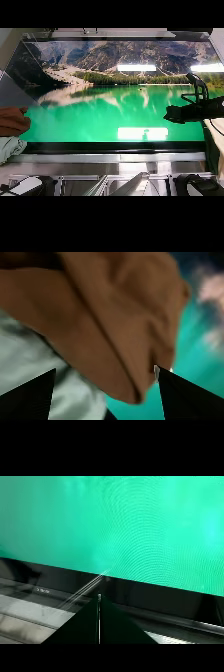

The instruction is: Fold the shirts.

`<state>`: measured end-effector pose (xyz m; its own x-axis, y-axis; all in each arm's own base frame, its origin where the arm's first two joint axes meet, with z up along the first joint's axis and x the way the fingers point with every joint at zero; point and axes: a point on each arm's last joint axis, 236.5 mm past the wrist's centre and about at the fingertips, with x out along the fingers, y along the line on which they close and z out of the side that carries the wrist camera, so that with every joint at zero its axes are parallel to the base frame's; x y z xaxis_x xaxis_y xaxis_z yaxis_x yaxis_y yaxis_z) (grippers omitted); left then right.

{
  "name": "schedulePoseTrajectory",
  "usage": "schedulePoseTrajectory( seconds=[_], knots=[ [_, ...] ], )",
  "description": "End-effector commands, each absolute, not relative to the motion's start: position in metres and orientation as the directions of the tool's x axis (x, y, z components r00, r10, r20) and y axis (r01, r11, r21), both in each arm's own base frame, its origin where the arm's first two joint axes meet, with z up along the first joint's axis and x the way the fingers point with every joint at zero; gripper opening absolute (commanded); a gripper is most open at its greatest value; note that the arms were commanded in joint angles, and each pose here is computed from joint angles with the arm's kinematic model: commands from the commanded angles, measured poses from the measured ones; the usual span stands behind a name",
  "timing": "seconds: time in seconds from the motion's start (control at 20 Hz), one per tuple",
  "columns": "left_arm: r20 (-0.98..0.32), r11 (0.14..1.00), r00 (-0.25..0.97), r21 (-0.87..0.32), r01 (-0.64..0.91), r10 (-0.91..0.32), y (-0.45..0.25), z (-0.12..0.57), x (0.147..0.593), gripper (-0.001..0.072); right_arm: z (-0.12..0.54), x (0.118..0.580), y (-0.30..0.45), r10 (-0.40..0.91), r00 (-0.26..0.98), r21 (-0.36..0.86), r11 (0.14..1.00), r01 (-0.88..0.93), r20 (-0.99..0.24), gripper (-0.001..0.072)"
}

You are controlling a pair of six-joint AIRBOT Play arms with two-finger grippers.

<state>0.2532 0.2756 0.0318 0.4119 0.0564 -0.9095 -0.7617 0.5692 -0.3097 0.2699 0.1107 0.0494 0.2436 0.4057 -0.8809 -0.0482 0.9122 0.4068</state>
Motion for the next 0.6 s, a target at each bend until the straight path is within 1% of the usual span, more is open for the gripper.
schedulePoseTrajectory(
  seconds=[0.0,0.1,0.3,0.35,0.4,0.45,0.5,0.55],
  knots=[
    [-0.927,0.476,0.375,-0.327,-0.817,0.007,0.314,-0.015,0.235,0.0706,0.051,0.278,0.111,0.404,0.275,0.407,0.912,-0.048,-0.872,0.0022],
    [-0.930,0.483,0.366,-0.330,-0.811,-0.020,0.327,-0.024,0.243,0.0706,0.052,0.283,0.110,0.403,0.294,0.408,0.912,-0.047,-0.867,0.0022],
    [-0.931,0.574,0.363,-0.322,-0.753,-0.047,0.341,-0.045,0.289,0.0705,0.049,0.285,0.111,0.405,0.290,0.411,0.911,-0.043,-0.867,0.0022],
    [-0.933,0.592,0.355,-0.324,-0.738,-0.067,0.339,-0.054,0.302,0.0658,0.049,0.285,0.112,0.409,0.288,0.415,0.909,-0.041,-0.866,0.0022],
    [-0.935,0.606,0.343,-0.327,-0.725,-0.094,0.334,-0.064,0.312,0.0455,0.049,0.285,0.113,0.414,0.286,0.421,0.906,-0.040,-0.864,0.0022],
    [-0.937,0.624,0.321,-0.332,-0.707,-0.136,0.323,-0.074,0.320,0.0100,0.049,0.285,0.113,0.414,0.285,0.421,0.906,-0.040,-0.864,0.0022],
    [-0.938,0.646,0.301,-0.338,-0.684,-0.171,0.313,-0.082,0.328,0.0015,0.049,0.285,0.113,0.414,0.285,0.421,0.906,-0.040,-0.864,0.0022],
    [-0.937,0.659,0.278,-0.346,-0.668,-0.210,0.301,-0.089,0.334,0.0015,0.049,0.285,0.113,0.414,0.284,0.421,0.906,-0.040,-0.865,0.0022]
  ],
)
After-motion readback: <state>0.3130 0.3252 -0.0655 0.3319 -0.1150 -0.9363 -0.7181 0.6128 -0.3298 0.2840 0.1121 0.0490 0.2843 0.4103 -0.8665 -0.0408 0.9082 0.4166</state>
